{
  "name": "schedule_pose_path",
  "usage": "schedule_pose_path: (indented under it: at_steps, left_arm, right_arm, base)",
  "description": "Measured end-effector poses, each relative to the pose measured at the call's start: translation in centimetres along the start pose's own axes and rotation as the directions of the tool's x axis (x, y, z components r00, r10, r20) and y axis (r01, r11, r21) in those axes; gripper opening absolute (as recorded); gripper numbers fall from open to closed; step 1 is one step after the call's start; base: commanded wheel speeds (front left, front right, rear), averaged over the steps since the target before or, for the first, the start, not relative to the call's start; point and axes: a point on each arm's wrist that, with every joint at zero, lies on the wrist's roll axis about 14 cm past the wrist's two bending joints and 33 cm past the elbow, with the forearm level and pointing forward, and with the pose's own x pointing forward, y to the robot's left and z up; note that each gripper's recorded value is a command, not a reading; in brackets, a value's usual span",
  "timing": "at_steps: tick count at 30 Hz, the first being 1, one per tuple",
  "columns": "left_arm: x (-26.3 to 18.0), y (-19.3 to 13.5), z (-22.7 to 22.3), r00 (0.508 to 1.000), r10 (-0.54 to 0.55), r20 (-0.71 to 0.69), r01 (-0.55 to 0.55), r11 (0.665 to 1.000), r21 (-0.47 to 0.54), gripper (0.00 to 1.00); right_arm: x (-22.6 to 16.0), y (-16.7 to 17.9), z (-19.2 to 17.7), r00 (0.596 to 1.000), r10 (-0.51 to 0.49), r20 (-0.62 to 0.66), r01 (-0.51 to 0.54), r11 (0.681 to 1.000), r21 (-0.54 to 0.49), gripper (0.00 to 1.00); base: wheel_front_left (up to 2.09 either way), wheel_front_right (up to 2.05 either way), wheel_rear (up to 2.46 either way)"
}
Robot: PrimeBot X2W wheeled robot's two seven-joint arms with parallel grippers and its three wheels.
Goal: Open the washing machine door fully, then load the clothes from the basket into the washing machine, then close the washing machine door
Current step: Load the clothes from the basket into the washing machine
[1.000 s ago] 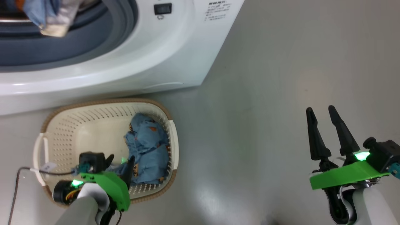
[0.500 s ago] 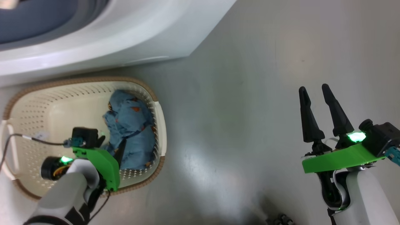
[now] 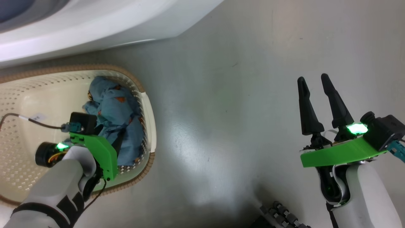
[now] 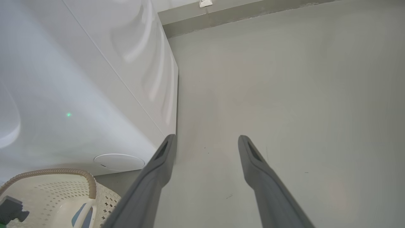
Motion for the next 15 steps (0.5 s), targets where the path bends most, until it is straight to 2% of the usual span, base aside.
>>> schedule_pose_path:
  at_steps: [7, 8, 9, 10, 11, 15]
  left_arm:
    - [1.0, -0.5, -0.5, 0.999, -0.036, -0.032, 0.036, 0.999, -0.005, 1.00]
    - [1.3, -0.6, -0.5, 0.998, -0.043, -0.037, 0.042, 0.999, -0.011, 0.79]
    - [1.3, -0.6, -0.6, 0.998, -0.045, -0.039, 0.045, 0.999, -0.015, 0.40]
    - [1.4, -0.7, -0.6, 0.998, -0.048, -0.043, 0.048, 0.999, -0.018, 0.40]
    - [1.4, -0.7, -0.8, 0.997, -0.051, -0.051, 0.050, 0.999, -0.021, 0.00]
    - [1.4, -0.8, -0.4, 0.997, -0.055, -0.048, 0.054, 0.998, -0.032, 0.00]
  right_arm:
    - [0.3, -0.2, -0.2, 1.000, -0.006, -0.001, 0.006, 1.000, -0.006, 1.00]
    - [0.3, -0.3, -0.3, 1.000, -0.010, -0.002, 0.010, 1.000, -0.007, 1.00]
    - [0.4, -0.4, -0.2, 1.000, -0.011, 0.001, 0.011, 1.000, -0.007, 1.00]
    - [0.4, -0.4, -0.2, 1.000, -0.012, 0.003, 0.012, 1.000, -0.008, 1.00]
    - [0.4, -0.4, -0.2, 1.000, -0.012, 0.004, 0.012, 1.000, -0.008, 1.00]
    - [0.4, -0.4, 0.0, 1.000, -0.012, 0.009, 0.012, 1.000, -0.007, 1.00]
  base:
    - [0.00, 0.00, 0.00]
    - [0.00, 0.00, 0.00]
    - [0.00, 0.00, 0.00]
    - [0.00, 0.00, 0.00]
    - [0.00, 0.00, 0.00]
    - [0.00, 0.00, 0.00]
